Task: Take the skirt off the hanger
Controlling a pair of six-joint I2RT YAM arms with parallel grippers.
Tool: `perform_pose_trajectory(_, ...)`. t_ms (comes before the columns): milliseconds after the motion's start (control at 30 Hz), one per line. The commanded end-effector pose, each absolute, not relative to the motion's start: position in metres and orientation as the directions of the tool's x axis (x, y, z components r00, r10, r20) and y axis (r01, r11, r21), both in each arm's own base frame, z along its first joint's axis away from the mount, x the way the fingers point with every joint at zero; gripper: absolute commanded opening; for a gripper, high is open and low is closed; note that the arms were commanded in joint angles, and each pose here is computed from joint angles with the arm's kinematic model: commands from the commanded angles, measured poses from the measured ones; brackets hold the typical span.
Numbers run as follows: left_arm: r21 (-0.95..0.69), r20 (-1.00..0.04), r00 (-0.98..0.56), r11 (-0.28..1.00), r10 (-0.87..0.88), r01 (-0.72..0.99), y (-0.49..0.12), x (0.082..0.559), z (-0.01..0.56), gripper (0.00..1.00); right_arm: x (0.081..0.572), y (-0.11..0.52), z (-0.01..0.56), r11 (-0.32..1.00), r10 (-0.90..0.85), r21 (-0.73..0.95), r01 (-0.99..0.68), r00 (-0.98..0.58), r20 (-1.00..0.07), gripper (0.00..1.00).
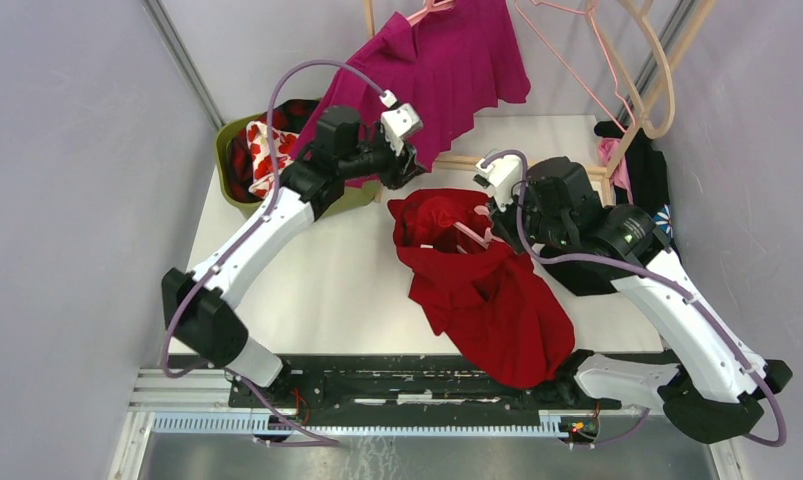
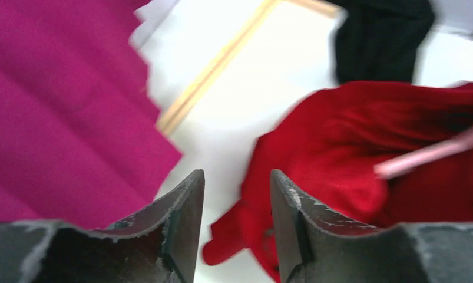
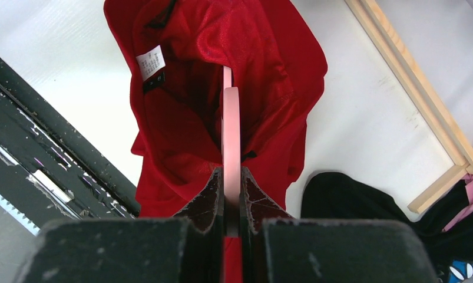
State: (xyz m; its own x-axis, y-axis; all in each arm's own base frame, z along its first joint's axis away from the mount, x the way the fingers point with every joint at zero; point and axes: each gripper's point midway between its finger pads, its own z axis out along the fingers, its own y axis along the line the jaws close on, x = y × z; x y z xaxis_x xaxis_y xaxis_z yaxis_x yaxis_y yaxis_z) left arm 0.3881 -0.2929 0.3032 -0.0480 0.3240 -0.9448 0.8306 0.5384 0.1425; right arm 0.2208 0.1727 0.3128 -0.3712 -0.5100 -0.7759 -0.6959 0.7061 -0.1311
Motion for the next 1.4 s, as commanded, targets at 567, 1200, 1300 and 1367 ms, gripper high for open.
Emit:
perform_pose_trajectory(567,-0.1,-0.967,-0.168,0.321,0.191,0.942,-0.329,0.293,0.253,0.71,0.235,0.191,0.369,0.706,-0.404,-0.134,-0.695,-0.241,-0.882,0.01)
perform_pose_trajectory(1200,0.095,-0.98,-0.046,0.652,0.196,0.752,-0.325,0.373,0.228,0.72,0.219,0.192,0.37,0.682,-0.388,-0.085,-0.726,-0.261,-0.884,0.01)
perform_pose_trajectory(1300,0.11,-0.98,-0.033,0.678,0.195,0.726,-0.326,0.377,0.228,0.71,0.218,0.192,0.37,0.68,-0.387,-0.08,-0.729,-0.264,-0.883,0.01)
perform_pose_trajectory(1367,0.148,-0.979,-0.009,0.733,0.205,0.664,-0.318,0.387,0.233,0.57,0.217,0.191,0.369,0.681,-0.388,-0.079,-0.728,-0.267,-0.882,0.01)
